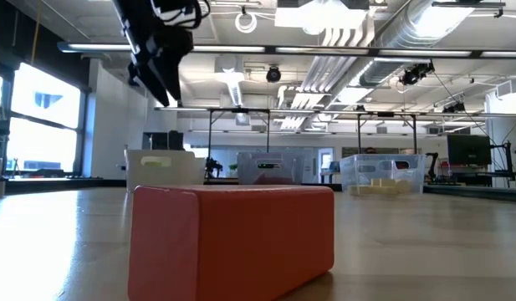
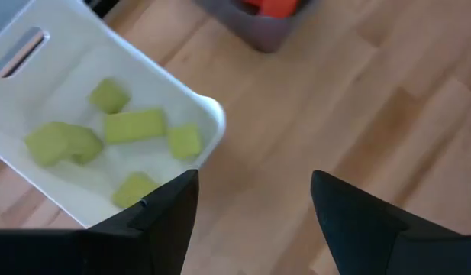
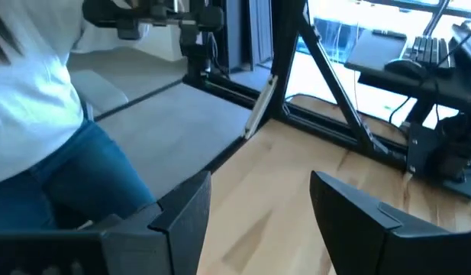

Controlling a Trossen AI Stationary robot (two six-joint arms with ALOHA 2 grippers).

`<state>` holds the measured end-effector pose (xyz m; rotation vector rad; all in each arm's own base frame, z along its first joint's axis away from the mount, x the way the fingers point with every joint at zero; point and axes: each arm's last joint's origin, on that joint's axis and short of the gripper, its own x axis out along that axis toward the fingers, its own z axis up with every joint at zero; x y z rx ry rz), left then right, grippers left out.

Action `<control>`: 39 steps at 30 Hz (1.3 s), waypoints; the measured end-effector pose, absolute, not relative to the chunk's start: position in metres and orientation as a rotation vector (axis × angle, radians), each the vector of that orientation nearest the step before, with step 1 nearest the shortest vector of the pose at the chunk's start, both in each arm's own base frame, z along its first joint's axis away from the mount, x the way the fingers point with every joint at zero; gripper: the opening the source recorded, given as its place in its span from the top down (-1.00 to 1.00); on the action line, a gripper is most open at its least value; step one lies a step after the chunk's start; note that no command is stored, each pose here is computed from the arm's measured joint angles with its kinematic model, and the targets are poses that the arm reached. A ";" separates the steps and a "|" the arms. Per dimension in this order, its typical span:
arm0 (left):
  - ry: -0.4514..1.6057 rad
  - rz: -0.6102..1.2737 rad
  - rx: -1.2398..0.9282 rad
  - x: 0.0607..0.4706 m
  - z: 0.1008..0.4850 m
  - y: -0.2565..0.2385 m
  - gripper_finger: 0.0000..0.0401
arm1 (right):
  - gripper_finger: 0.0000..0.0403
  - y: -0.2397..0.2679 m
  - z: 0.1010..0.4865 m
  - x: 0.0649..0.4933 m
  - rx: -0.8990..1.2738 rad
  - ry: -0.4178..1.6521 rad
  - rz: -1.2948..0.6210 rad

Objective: Sort & place blocks by color
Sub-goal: Put the orange block into the black bin

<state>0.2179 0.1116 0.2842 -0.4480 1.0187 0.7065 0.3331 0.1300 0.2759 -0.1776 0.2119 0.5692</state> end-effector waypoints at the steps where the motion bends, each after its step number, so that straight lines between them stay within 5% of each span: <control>1: 1.014 0.695 -0.447 0.217 0.287 0.106 -0.20 | -0.06 0.130 0.276 0.333 -0.178 0.208 0.569; 21: 0.967 0.465 -0.419 0.227 0.301 0.023 -0.20 | -0.06 0.147 0.229 0.354 -0.162 0.272 0.686; 39: 0.949 0.468 -0.443 0.229 0.301 0.011 -0.20 | -0.06 0.165 0.152 0.371 -0.148 0.416 0.721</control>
